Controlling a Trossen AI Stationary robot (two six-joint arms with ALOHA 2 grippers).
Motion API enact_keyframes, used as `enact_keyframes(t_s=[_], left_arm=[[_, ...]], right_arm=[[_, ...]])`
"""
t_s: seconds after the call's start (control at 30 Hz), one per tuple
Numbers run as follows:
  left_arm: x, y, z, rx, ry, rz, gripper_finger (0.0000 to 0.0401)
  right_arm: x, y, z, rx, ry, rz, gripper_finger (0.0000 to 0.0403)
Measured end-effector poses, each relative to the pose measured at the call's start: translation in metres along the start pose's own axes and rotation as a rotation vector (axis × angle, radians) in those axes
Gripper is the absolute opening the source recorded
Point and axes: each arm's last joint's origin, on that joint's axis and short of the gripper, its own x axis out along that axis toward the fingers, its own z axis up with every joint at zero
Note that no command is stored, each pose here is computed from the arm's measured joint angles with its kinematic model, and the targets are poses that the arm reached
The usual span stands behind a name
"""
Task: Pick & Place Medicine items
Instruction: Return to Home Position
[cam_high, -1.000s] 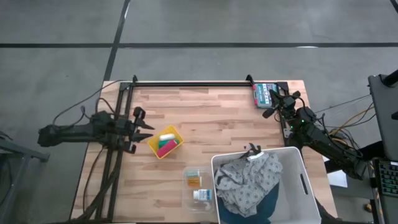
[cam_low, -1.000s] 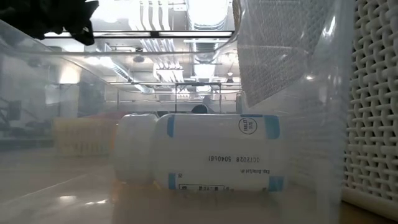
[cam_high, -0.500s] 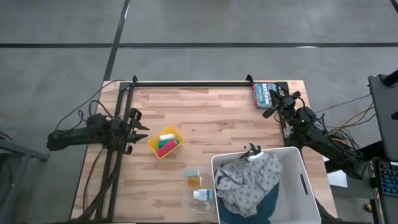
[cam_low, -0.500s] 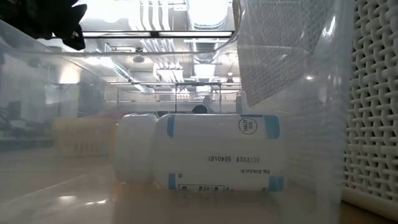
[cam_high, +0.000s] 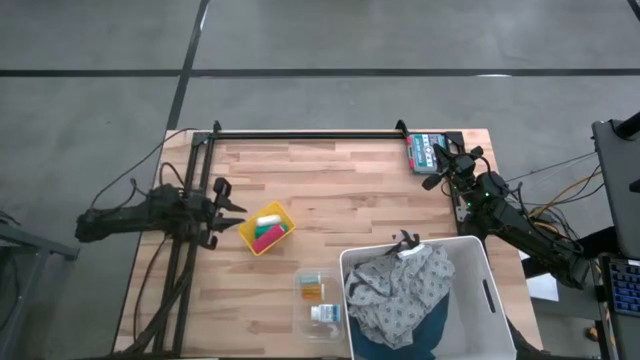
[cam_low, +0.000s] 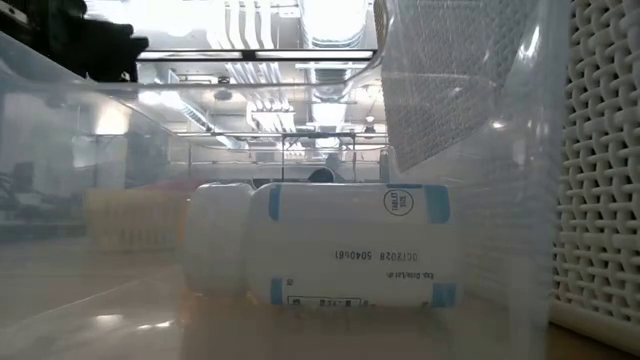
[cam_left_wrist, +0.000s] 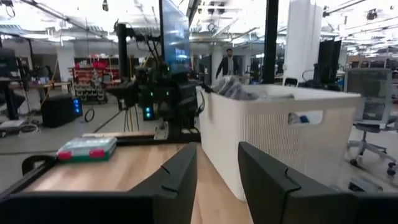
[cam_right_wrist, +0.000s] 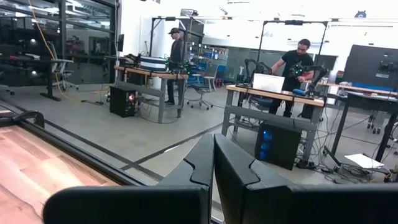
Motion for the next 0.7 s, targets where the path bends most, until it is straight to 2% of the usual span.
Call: enact_keyframes(t_s=[0.2, 0.3, 0.7], left_arm=[[0.002, 0.002, -0.017, -0.072, 0.036, 0.066, 0.0118], [0.002, 0.003, -0.018, -0.101, 0.039, 0.099, 0.0118], [0.001, 0.004, -0.024, -0.113, 0.094, 0.126, 0.0118]], right_arm=[[0.0, 0.0, 0.0, 0.0, 0.0, 0.0, 0.0008], [0.0, 0.0, 0.0, 0.0, 0.0, 0.0, 0.0008], [0.0, 0.0, 0.0, 0.0, 0.0, 0.0, 0.0008]])
